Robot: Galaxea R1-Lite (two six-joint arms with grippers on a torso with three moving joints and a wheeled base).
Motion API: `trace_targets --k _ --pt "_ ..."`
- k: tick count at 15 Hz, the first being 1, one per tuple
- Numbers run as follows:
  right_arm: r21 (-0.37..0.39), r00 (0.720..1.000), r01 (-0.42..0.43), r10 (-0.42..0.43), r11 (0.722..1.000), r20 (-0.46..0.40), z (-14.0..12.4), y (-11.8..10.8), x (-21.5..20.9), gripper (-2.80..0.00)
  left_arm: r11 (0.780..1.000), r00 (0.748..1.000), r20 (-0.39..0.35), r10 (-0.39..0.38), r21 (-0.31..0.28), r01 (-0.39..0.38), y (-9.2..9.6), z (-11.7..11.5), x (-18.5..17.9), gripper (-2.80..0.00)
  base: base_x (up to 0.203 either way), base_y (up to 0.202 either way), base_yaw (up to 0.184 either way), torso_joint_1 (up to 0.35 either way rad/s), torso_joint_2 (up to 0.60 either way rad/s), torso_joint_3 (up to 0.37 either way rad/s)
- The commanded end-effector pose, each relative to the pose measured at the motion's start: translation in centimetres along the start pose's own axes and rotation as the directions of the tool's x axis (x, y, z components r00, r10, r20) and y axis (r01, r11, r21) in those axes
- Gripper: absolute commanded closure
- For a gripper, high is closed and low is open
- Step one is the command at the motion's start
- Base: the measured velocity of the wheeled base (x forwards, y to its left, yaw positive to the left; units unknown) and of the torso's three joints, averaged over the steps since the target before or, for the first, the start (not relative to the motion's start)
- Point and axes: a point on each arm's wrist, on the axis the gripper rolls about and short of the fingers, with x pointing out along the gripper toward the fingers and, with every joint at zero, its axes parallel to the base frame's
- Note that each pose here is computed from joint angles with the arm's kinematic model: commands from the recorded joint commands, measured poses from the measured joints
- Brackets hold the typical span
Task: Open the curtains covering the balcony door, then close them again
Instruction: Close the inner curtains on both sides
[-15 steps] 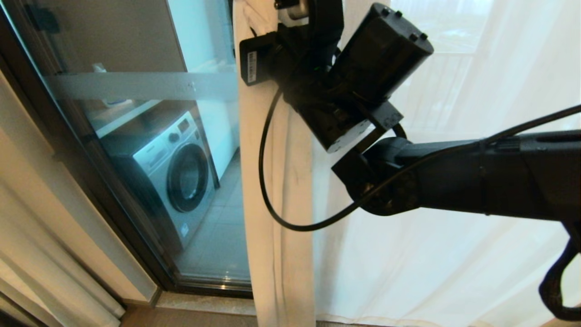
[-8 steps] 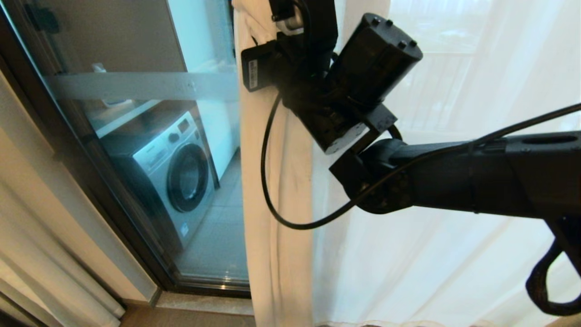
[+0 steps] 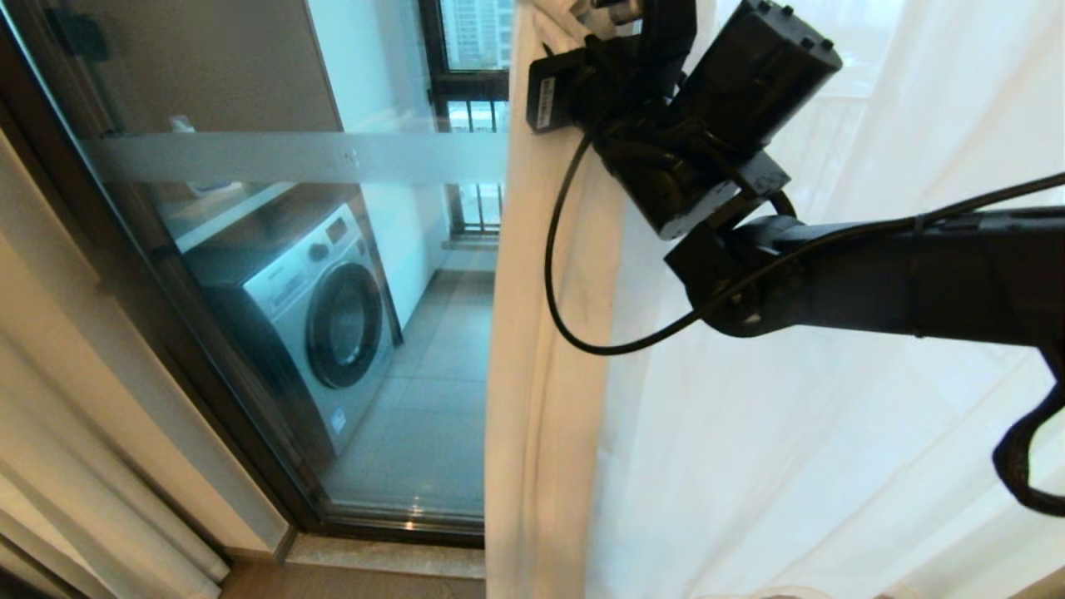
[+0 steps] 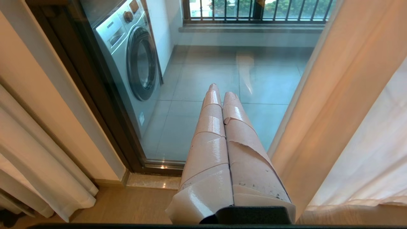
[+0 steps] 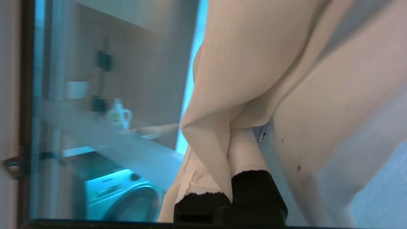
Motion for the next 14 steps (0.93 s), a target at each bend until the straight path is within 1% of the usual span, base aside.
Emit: trace_targets --k 1,4,7,8,11,14 --pt "-0.019 1.000 0.029 -0.029 0.999 -0.001 -0.4 -1.2 0.1 0.00 1.000 1.000 -0.001 0.001 0.000 -0.001 0.0 0.0 0.0 0.00 0.000 0.000 0.000 0.000 0.00 0.000" --pt "-0.038 0.999 0.048 -0.048 0.998 -0.019 -1.8 -1.9 0.2 0.00 1.000 1.000 -0.001 0.001 0.000 -0.001 0.0 0.0 0.0 0.00 0.000 0.000 0.000 0.000 0.00 0.000" --pt "-0.055 0.998 0.062 -0.063 0.997 -0.026 -2.3 -2.7 0.3 0.00 1.000 1.000 -0.001 0.001 0.000 -0.001 0.0 0.0 0.0 0.00 0.000 0.000 0.000 0.000 0.00 0.000" --pt "-0.058 0.997 0.067 -0.068 0.996 -0.026 -2.4 -3.0 0.3 -2.80 1.000 1.000 -0.002 0.001 0.000 -0.001 0.0 0.0 0.0 0.00 0.000 0.000 0.000 0.000 0.00 0.000" --pt "-0.062 0.997 0.076 -0.077 0.995 -0.016 -2.2 -3.3 0.2 -2.80 1.000 1.000 -0.001 0.001 0.000 -0.001 0.0 0.0 0.0 0.00 0.000 0.000 0.000 0.000 0.00 0.000" --pt "-0.062 0.997 0.079 -0.079 0.995 -0.003 -0.9 -3.6 0.1 -2.80 1.000 1.000 -0.001 0.001 0.000 -0.001 0.0 0.0 0.0 0.00 0.000 0.000 0.000 0.000 0.00 0.000"
